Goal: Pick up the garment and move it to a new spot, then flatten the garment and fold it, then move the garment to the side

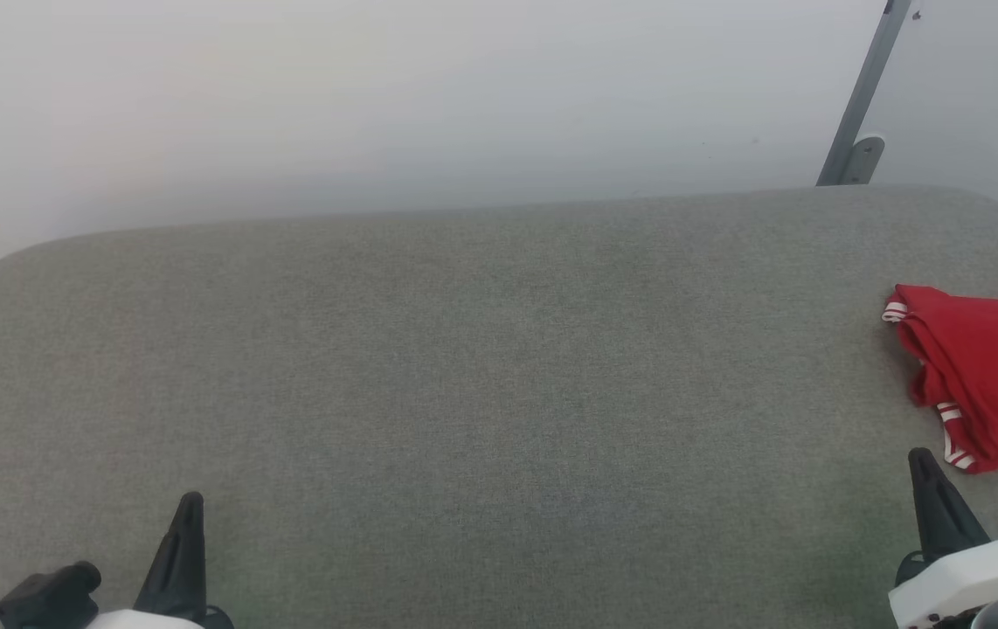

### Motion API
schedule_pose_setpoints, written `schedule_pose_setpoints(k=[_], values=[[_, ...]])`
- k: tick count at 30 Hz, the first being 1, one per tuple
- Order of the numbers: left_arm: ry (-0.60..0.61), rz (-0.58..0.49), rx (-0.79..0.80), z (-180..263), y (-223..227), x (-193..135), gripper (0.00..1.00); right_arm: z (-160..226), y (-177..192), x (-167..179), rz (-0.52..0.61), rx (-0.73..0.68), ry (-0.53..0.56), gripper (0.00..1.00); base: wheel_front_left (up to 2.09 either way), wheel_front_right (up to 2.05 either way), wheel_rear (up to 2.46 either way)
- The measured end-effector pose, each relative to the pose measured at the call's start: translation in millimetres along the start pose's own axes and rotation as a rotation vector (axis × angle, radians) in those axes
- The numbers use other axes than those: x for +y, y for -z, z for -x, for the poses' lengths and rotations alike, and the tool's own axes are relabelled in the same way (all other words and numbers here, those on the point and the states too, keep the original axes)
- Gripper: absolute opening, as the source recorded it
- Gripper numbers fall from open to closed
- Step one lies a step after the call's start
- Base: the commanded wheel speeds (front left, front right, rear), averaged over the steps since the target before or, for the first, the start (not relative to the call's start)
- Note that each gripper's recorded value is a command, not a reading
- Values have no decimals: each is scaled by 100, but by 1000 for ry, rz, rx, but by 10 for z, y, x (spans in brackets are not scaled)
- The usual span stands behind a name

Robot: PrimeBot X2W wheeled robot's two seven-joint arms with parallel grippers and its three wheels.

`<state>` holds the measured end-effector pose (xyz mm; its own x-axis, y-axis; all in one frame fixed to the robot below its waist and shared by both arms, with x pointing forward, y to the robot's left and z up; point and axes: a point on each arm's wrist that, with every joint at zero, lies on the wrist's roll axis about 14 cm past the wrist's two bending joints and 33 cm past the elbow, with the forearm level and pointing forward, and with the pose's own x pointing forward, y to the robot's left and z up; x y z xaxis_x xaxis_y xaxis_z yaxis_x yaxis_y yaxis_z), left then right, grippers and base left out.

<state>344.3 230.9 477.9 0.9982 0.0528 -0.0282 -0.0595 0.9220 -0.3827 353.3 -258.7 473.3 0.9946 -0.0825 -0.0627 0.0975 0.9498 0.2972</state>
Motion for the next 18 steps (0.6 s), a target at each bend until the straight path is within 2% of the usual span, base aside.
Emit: schedule_pose_setpoints(k=[18], values=[[-37, 277, 15, -90, 11, -27, 0, -68, -13, 94, -299, 2, 25, 0, 0, 0, 0]])
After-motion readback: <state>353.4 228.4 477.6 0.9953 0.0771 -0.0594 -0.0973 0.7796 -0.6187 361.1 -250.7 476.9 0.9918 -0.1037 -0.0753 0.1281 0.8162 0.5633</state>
